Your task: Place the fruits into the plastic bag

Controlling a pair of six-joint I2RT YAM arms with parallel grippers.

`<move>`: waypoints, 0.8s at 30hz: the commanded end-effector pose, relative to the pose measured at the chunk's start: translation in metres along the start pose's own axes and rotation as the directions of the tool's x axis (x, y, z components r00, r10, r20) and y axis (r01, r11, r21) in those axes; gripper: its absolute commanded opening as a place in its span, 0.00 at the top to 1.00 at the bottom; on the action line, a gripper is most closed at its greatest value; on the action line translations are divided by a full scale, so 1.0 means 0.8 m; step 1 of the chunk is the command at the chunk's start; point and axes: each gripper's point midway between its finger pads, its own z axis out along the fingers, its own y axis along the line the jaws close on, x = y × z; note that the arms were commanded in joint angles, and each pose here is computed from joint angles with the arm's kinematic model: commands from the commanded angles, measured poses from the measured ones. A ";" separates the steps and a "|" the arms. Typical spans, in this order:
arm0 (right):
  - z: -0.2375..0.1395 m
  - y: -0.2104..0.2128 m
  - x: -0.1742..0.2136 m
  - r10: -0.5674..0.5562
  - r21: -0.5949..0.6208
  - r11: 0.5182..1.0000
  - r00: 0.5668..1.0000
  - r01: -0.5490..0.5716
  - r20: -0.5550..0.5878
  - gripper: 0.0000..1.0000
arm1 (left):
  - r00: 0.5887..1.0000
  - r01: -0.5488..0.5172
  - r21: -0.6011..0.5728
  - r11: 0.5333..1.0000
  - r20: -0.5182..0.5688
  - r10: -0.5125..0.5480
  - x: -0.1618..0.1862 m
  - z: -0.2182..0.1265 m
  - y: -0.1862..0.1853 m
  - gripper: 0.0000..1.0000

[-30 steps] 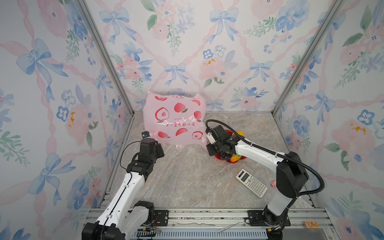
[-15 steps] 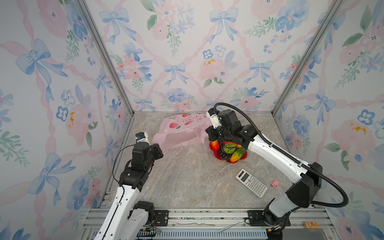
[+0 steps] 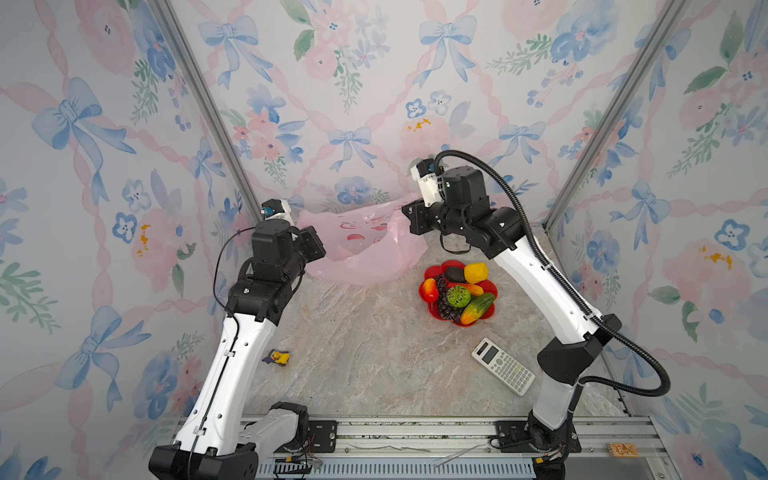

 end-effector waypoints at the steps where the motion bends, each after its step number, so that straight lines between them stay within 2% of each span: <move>1: 0.013 -0.016 0.015 -0.065 0.036 0.997 0.996 0.067 -0.064 1.00 | 0.998 -0.064 -0.010 0.998 0.017 0.064 -0.020 -0.001 -0.005 1.00; 4: 0.015 -0.017 0.018 -0.088 0.037 0.995 0.994 0.091 -0.068 1.00 | 0.997 -0.073 -0.015 0.997 0.038 0.073 -0.027 -0.008 -0.005 1.00; 7: 0.021 -0.027 0.049 -0.080 0.047 0.995 0.991 0.085 -0.111 1.00 | 0.997 -0.071 -0.019 0.997 0.013 0.071 -0.005 -0.014 0.005 1.00; 12: 0.035 -0.062 0.148 -0.012 0.077 0.997 0.969 0.032 -0.245 1.00 | 0.998 -0.060 -0.066 0.996 -0.042 0.057 0.064 -0.037 0.044 1.00; 17: 0.036 -0.098 0.238 0.064 0.125 0.992 0.914 -0.014 -0.402 1.00 | 0.993 0.026 -0.065 0.998 -0.111 -0.034 0.155 -0.062 0.075 1.00; 21: 0.045 -0.118 0.266 0.101 0.148 0.988 0.889 -0.038 -0.448 1.00 | 0.972 0.066 -0.077 0.995 -0.219 -0.081 0.233 -0.058 0.087 1.00; 24: 0.058 -0.129 0.268 0.115 0.161 0.986 0.884 -0.046 -0.454 1.00 | 0.963 0.072 -0.081 0.994 -0.253 -0.091 0.256 -0.053 0.086 1.00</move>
